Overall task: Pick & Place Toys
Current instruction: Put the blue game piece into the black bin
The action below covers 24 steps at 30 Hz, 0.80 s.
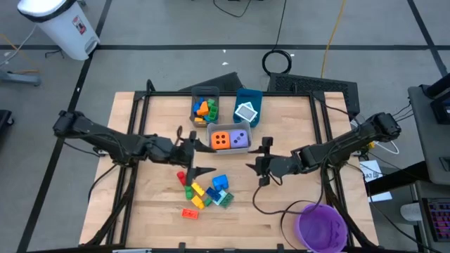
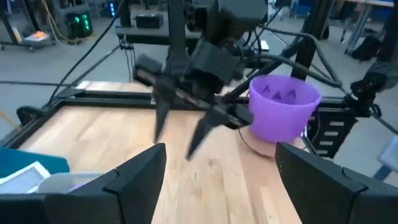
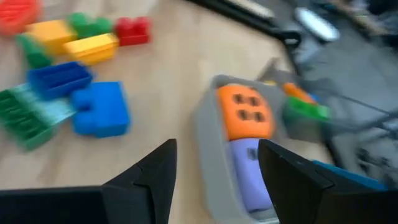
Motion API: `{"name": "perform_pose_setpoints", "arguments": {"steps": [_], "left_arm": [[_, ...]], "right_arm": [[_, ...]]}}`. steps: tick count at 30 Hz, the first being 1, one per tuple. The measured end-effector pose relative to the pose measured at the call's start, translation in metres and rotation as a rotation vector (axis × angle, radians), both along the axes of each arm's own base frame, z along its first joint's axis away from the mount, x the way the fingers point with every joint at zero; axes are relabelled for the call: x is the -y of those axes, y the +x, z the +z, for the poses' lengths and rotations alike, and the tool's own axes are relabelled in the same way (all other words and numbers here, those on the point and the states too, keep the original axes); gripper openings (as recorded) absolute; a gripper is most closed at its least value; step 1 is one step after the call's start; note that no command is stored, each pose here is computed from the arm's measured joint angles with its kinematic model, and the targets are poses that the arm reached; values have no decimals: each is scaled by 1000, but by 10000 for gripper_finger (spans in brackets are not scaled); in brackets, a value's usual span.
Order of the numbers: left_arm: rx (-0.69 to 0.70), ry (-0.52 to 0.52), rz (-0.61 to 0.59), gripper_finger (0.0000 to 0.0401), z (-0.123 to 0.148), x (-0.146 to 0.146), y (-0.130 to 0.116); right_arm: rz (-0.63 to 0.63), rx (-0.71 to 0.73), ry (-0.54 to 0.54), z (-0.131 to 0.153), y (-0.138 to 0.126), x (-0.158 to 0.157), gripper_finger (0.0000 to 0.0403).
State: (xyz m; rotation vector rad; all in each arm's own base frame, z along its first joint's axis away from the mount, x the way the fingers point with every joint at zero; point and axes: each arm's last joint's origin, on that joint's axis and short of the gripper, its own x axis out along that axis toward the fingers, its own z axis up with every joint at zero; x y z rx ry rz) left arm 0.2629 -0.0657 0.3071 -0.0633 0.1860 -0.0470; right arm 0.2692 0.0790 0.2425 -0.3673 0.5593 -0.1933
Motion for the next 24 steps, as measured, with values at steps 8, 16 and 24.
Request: {"name": "perform_pose_setpoints", "arguments": {"steps": [8,16,24], "left_arm": [[-43,10,39,295,-1,-7,-4],[-189,14,-35,294,-41,8,-9],[-352,-82,4,294,-82,14,8]], "right_arm": [[123,-34,88,-7,-11,1,198],[115,-26,115,-10,-23,5,191],[113,22,116,-5,-21,5,187]]}}
